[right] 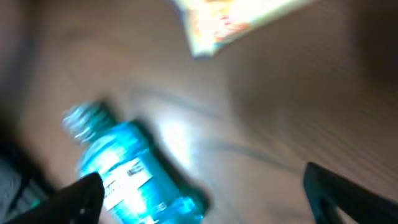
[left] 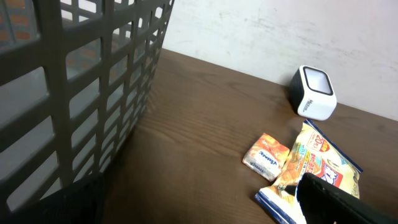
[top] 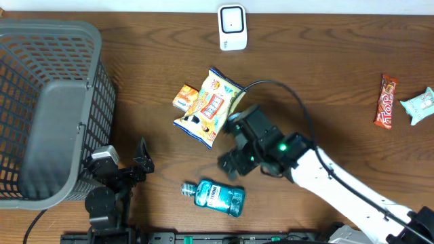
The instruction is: Scan the item barcode
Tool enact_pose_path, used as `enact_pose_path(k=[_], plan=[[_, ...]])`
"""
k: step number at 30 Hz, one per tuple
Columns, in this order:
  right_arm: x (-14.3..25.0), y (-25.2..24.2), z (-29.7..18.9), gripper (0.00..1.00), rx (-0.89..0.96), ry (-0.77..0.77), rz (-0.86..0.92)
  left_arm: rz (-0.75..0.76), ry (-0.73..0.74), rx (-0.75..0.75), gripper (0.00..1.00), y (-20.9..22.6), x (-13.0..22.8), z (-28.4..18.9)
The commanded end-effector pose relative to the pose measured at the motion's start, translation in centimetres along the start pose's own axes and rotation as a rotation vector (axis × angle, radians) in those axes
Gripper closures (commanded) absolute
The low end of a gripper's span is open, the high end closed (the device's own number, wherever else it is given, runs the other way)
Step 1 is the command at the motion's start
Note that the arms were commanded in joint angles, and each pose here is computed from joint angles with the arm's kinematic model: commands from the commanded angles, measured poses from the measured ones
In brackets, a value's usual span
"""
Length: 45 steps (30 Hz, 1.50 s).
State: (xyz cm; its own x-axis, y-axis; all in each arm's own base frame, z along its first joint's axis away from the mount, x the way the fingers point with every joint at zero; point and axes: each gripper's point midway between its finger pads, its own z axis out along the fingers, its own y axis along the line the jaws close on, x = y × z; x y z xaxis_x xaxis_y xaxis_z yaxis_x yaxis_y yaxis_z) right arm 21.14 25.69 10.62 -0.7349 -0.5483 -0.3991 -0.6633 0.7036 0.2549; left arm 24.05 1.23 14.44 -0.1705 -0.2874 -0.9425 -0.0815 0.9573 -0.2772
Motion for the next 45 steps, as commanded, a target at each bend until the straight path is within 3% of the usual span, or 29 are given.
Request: enact_pose_path(k=[1, 6, 14, 21, 36, 40, 45], plan=[[1.6, 4.1, 1.1, 0.01, -0.166, 0.04, -0.322, 0.0, 0.031, -0.013, 0.02, 0.4, 1.3, 0.2], [3.4, 6.7, 3.7, 0.01, -0.207, 0.089, -0.528, 0.0, 0.031, -0.013, 0.02, 0.4, 1.3, 0.2], [5.3, 8.3, 6.4, 0.01, -0.188, 0.153, -0.668, 0.0, 0.031, -0.013, 0.02, 0.4, 1.3, 0.2], [6.1, 8.9, 9.4, 0.01, -0.194, 0.186, -0.701, 0.0, 0.031, -0.013, 0.02, 0.4, 1.3, 0.2], [6.1, 7.7, 10.9, 0.01, -0.127, 0.211, -0.672, 0.0, 0.031, -0.013, 0.02, 0.4, 1.3, 0.2], [5.2, 7.6, 10.9, 0.08, -0.098, 0.197, -0.624, 0.0, 0.031, -0.013, 0.02, 0.4, 1.3, 0.2], [4.9, 7.4, 10.9, 0.25, -0.077, 0.194, -0.596, 0.0, 0.031, -0.013, 0.02, 0.4, 1.3, 0.2]])
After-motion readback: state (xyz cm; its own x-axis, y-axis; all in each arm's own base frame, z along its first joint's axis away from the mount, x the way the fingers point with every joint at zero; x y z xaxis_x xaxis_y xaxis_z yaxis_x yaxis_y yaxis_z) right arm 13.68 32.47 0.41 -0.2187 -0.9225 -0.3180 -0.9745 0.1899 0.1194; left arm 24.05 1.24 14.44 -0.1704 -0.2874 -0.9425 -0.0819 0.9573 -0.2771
